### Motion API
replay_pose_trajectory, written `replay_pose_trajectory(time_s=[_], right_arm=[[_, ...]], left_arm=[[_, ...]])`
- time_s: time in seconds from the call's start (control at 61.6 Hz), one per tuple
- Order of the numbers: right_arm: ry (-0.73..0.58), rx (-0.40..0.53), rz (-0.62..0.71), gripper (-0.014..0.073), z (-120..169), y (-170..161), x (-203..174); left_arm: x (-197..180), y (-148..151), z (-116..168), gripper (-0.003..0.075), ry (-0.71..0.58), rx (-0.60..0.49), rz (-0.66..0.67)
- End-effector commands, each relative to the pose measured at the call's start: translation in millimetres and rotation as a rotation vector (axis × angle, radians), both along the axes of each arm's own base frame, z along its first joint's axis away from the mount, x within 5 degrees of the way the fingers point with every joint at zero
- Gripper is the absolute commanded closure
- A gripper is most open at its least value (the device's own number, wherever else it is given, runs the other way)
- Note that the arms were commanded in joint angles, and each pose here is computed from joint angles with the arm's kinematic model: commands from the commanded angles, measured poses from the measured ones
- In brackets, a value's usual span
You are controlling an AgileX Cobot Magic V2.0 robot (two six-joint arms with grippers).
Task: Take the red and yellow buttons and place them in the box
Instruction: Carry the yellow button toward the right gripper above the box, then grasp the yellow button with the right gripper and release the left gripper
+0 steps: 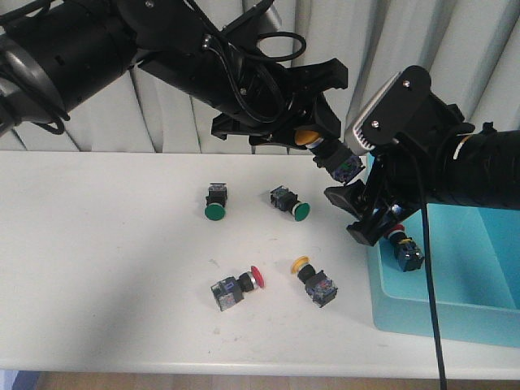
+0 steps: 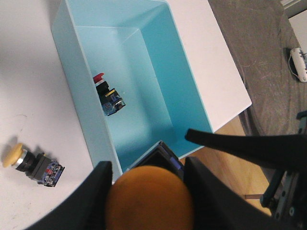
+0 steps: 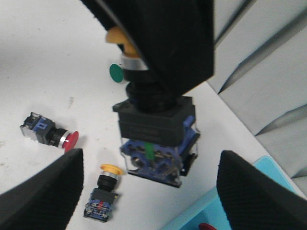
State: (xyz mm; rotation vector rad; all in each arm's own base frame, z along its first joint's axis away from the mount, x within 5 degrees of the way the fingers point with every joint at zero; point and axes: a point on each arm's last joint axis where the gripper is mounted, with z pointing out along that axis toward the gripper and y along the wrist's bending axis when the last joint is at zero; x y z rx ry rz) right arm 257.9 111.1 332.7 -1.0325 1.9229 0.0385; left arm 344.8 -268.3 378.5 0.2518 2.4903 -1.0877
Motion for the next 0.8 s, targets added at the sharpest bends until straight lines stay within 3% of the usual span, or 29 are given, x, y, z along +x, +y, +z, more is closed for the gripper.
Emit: replay_pose_trajectory(time_s=[0.0,0.487,0.617,0.78], right_arm=[[-0.131,0.041,-0.031,0.0021,24.0,-3.3,-0.1],[-0.189,0.075,-0.056,0.005,26.5,-2.2,6.9],[-0.195,0.084,-0.061,0.0164,27.3,-2.2,7.3],[-0.179,0.126,-0.071,0.0422,27.8,-1.1,6.9]], left_arm=[[-17.0,5.9,42.3,0.0681,-0.059,-0.129,0.008],[-21.8,1.2,47.5,0.0671,0.002,-0.221,-0.016],[-21.7,1.2,47.5,0.0671,0.001,-0.22,-0.016],[-21.9,0.9,47.5,0.0671,-0.011,-0.216,-0.024]])
